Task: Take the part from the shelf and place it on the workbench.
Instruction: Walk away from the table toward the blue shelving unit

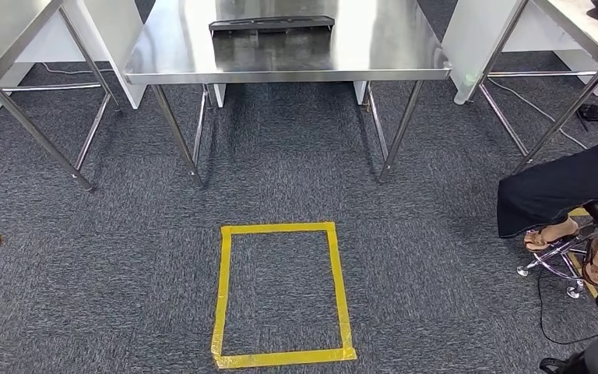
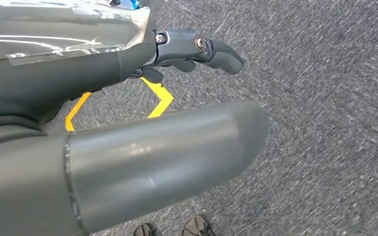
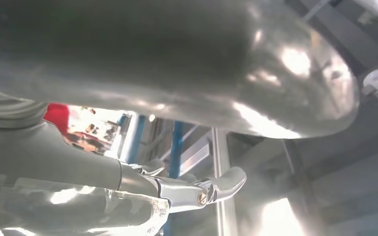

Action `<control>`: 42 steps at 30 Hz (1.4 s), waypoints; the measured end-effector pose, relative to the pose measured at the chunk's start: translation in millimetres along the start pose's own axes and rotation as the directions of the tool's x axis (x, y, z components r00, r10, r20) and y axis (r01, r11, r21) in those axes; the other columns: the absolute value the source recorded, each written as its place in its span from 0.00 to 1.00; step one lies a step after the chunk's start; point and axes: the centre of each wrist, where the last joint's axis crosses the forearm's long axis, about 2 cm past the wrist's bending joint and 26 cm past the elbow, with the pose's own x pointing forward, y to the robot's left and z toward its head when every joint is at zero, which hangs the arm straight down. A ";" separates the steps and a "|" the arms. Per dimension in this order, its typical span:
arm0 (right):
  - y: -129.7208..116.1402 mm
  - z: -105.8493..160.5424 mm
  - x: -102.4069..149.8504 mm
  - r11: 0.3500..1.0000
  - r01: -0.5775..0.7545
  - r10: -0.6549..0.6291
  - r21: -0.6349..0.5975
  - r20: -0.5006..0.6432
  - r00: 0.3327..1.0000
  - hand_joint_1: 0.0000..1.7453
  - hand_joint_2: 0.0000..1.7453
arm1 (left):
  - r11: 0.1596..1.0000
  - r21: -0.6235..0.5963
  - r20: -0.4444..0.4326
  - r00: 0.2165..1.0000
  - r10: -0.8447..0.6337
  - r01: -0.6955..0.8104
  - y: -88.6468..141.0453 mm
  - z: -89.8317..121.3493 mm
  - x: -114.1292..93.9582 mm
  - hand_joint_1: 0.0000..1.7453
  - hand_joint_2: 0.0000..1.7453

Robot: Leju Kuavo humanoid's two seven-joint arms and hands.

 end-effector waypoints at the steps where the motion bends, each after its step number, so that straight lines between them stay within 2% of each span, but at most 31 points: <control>1: 0.4 -0.4 -0.1 1.000 0.002 -0.002 0.001 0.001 1.000 0.00 0.00 | 1.000 0.000 -0.001 1.000 0.001 -0.001 -0.2 0.2 -0.3 0.00 0.00; 42: 8.3 -5.9 -2.5 1.000 -0.015 0.015 0.006 0.001 1.000 0.00 0.00 | 1.000 0.027 0.024 1.000 -0.002 0.002 0.5 -0.9 3.2 0.00 0.00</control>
